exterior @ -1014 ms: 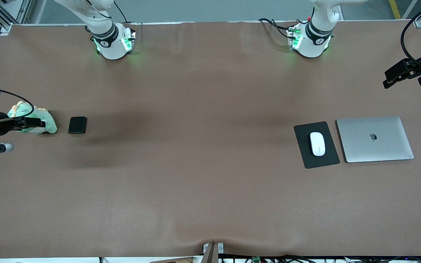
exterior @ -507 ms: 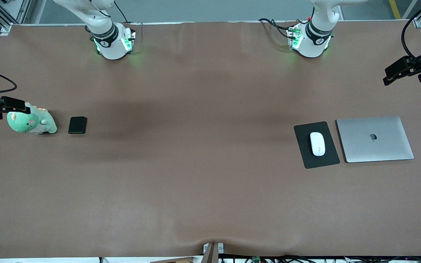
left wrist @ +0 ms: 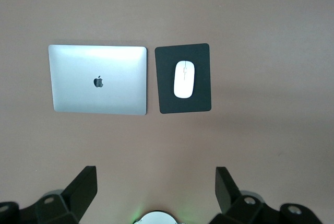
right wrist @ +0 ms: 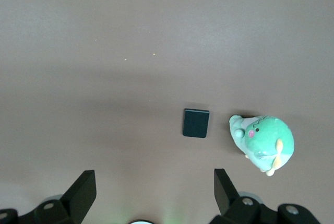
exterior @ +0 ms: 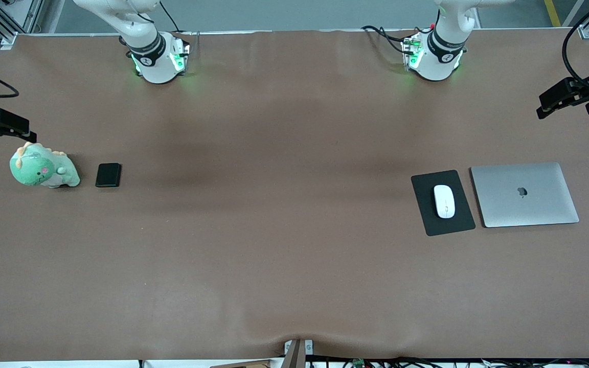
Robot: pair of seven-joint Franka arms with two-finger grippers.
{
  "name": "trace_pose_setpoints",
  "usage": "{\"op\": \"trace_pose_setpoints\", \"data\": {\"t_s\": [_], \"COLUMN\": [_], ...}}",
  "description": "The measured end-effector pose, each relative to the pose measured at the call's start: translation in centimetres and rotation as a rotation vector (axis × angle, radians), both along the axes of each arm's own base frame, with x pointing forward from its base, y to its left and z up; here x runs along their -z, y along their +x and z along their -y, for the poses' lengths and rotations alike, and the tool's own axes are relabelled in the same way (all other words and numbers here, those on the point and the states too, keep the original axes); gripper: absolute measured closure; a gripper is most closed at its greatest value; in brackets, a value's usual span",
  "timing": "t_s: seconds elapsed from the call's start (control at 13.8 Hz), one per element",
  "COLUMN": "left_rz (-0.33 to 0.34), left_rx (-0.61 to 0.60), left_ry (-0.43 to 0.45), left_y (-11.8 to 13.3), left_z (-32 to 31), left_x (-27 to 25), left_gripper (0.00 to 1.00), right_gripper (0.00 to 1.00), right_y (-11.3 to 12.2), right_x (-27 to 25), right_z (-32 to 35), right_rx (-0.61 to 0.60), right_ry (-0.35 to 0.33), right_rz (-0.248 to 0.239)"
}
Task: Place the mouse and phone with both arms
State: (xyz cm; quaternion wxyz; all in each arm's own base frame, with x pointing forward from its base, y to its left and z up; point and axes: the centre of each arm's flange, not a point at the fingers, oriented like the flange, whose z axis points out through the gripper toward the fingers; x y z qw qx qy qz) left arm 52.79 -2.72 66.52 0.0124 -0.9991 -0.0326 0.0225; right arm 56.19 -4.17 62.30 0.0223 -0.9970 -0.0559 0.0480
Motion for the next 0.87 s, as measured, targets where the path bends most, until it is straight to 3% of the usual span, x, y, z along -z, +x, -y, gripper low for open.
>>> {"op": "trace_pose_setpoints", "data": {"t_s": [0.43, 0.87], "left_rz": [0.000, 0.008], "left_rx": [-0.001, 0.017], "left_ry": [0.000, -0.001], "left_y": [0.0, -0.1], "left_z": [0.0, 0.8], "left_x": [0.0, -0.4], "left_gripper": [0.00, 0.00], "right_gripper": [0.00, 0.00], "right_y": [-0.6, -0.8], "right_x": [-1.4, -1.7], "right_z": [-3.9, -3.4], "right_rx": [-0.007, 0.005], "right_ry": [-0.006, -0.007], "right_rz": [0.019, 0.026]}}
